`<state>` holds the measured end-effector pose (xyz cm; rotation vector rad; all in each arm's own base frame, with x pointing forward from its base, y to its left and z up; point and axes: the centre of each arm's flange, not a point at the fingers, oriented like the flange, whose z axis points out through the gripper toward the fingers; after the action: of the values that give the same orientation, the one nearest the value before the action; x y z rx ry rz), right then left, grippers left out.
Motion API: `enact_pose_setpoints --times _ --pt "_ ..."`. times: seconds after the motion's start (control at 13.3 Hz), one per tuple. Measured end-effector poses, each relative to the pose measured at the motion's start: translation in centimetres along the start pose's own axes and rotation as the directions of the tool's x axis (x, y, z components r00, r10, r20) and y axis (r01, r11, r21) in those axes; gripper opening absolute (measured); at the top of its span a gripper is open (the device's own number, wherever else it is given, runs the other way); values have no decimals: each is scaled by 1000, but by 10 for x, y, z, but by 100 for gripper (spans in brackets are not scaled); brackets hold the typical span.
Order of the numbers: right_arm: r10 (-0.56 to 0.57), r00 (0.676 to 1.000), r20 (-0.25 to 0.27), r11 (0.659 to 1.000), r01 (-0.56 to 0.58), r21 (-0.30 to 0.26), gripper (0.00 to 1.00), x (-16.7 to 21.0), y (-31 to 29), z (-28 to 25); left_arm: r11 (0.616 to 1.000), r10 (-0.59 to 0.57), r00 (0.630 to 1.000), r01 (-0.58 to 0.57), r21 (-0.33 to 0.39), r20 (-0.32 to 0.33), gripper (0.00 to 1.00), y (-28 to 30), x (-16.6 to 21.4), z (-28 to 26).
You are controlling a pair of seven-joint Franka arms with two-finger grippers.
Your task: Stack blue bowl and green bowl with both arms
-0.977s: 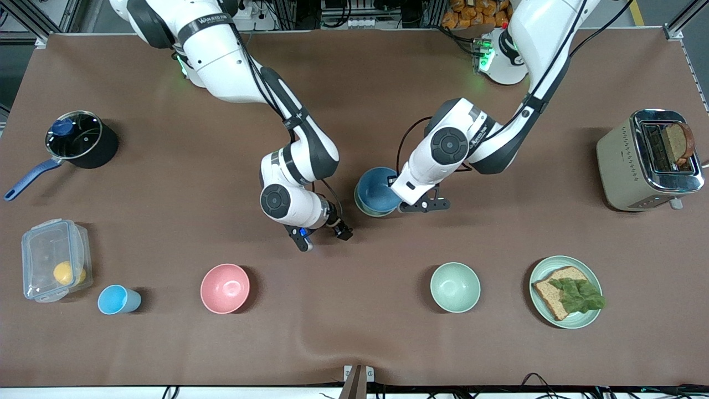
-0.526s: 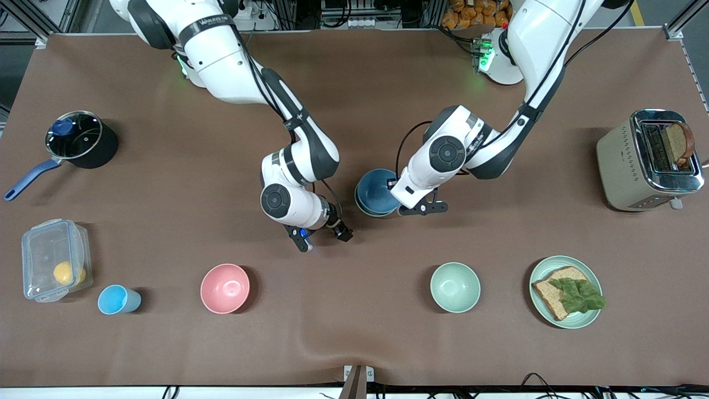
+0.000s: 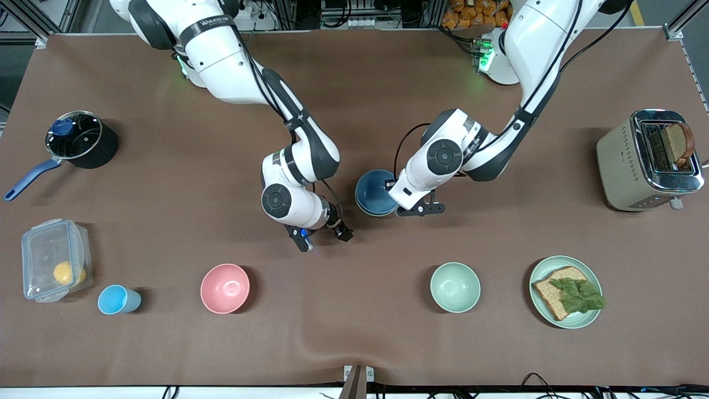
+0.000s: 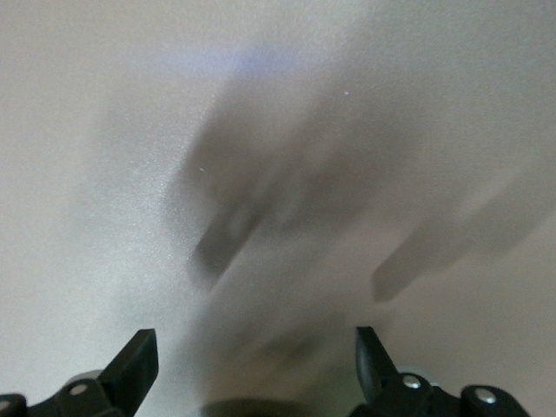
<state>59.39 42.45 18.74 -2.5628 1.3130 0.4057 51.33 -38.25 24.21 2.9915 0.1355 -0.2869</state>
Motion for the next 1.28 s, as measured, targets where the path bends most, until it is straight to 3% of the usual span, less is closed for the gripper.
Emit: enact_pose_setpoints --times 0.23,0.3,0.75,0.98,1.28 --pt "-5 1000 2 1000 5 -2 100 -4 0 2 1000 -3 1000 3 -3 3 5 -1 1 5" --pt "-9 1000 3 1000 9 -3 100 -7 0 3 1000 -5 1000 5 -4 2 10 -2 3 5" --pt "-37 999 2 999 37 -13 100 -23 1 9 999 -15 999 14 -31 -31 72 2 16 -14" --pt "-117 992 -43 993 115 -39 100 -18 0 5 999 -29 996 25 -47 -83 100 -2 25 -58" --pt "-327 945 -30 937 319 -144 100 15 5 -33 995 -104 981 102 -21 -166 100 -50 32 -175"
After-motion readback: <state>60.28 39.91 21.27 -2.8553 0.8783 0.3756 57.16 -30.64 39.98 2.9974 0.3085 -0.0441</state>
